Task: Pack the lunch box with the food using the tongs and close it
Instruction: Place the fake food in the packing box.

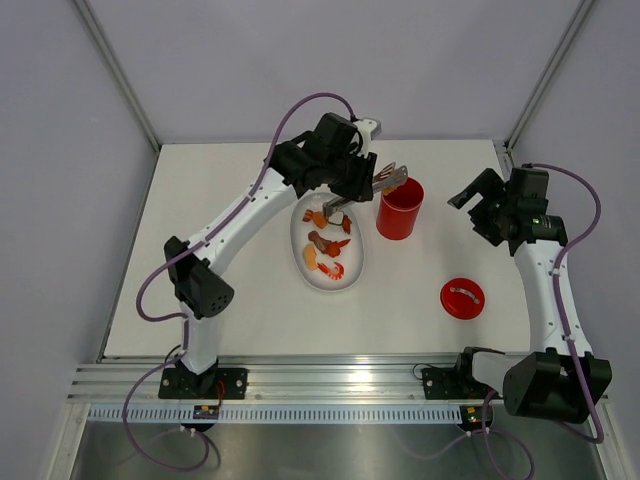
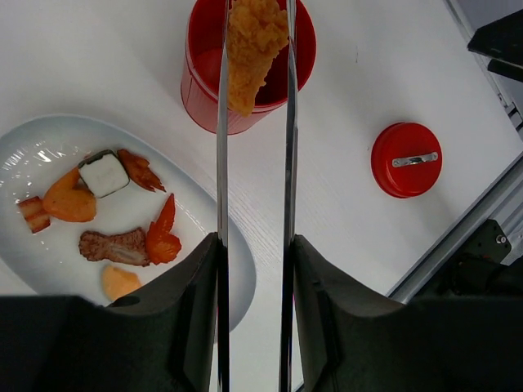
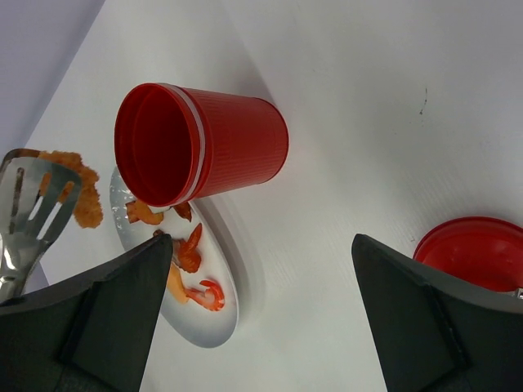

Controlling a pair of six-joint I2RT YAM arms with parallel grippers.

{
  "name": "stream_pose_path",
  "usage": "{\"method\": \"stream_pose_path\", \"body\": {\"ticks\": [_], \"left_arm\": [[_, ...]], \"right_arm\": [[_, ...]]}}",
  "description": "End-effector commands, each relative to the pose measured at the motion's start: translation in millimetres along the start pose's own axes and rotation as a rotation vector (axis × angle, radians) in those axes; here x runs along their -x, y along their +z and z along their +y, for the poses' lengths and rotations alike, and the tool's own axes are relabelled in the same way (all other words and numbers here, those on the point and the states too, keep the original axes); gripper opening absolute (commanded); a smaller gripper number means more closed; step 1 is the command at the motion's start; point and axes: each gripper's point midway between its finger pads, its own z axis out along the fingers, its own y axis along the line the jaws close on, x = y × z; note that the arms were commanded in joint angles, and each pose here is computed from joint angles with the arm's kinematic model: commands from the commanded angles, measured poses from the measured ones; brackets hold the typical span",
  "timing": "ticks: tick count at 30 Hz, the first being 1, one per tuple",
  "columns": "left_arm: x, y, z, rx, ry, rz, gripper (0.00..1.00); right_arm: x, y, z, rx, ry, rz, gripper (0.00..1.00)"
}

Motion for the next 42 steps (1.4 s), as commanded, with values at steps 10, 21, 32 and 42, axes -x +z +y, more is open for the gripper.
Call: {"method": "stream_pose_path", "body": {"ticks": [10, 21, 32, 42], "left_arm": [[32.6, 39.3, -12.5, -0.071, -0.023, -0.109, 0.08], [31.9, 43.9, -20.0, -0.112, -0.024, -0.098, 0.36], [32.0, 38.1, -21.7, -0.122, -0.012, -0.094, 0.45], [28.7, 36.2, -23.0, -0.123, -0.006, -0.084, 0.51]], "right_arm": [[13.0, -19.5, 4.3, -0.002, -0.034, -0.056, 0.99], [13.5, -16.9, 5.0, -0.001, -0.032, -0.051, 0.99], [12.8, -16.1, 4.8, -0.002, -0.027, -0.048, 1.0], [11.1, -15.7, 4.6, -0.001, -0.022, -0.042, 1.0]]}}
